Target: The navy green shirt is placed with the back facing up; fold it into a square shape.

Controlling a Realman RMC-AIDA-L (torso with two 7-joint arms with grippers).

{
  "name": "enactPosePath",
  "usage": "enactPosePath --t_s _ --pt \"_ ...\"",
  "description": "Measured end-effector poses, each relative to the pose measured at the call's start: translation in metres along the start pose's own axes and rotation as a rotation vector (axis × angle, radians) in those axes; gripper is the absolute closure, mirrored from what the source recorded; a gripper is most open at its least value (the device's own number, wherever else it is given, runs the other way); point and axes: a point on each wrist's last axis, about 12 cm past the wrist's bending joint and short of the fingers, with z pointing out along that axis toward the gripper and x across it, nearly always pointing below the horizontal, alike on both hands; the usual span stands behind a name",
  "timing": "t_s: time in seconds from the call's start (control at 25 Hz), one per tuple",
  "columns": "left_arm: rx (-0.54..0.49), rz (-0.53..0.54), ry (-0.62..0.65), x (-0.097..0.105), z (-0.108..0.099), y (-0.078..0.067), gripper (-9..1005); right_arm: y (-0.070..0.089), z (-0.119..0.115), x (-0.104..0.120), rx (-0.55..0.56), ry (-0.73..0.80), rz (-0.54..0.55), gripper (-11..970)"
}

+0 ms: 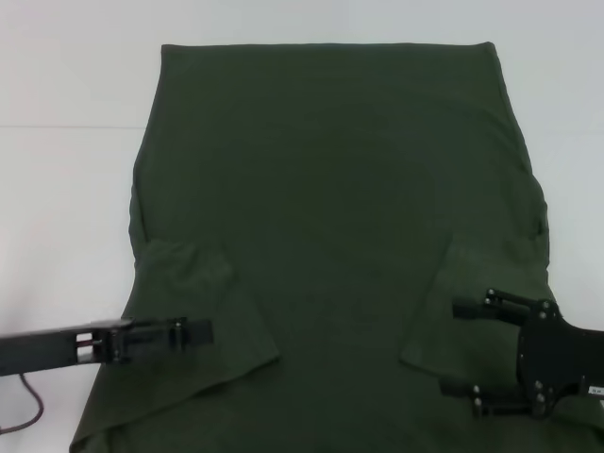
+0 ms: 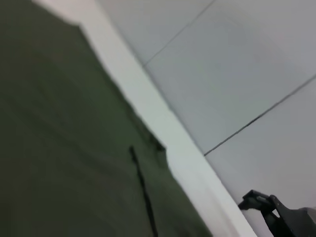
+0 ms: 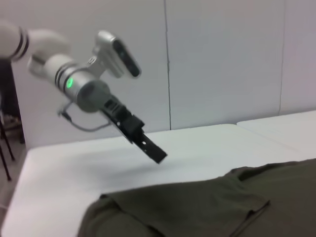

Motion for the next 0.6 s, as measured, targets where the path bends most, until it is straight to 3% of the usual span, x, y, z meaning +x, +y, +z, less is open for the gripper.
enactPosePath --t_s 0.28,0.6 --pt "-0.077 -0.258 0.106 0.0 -0.017 -0.002 49 0.001 -0.001 0.01 0.036 0.026 -0.067 22" --pt "-0.283 -0.481 0.225 -0.01 -0.048 -0.008 48 0.001 -0.001 0.012 0.052 0.032 -0.073 22"
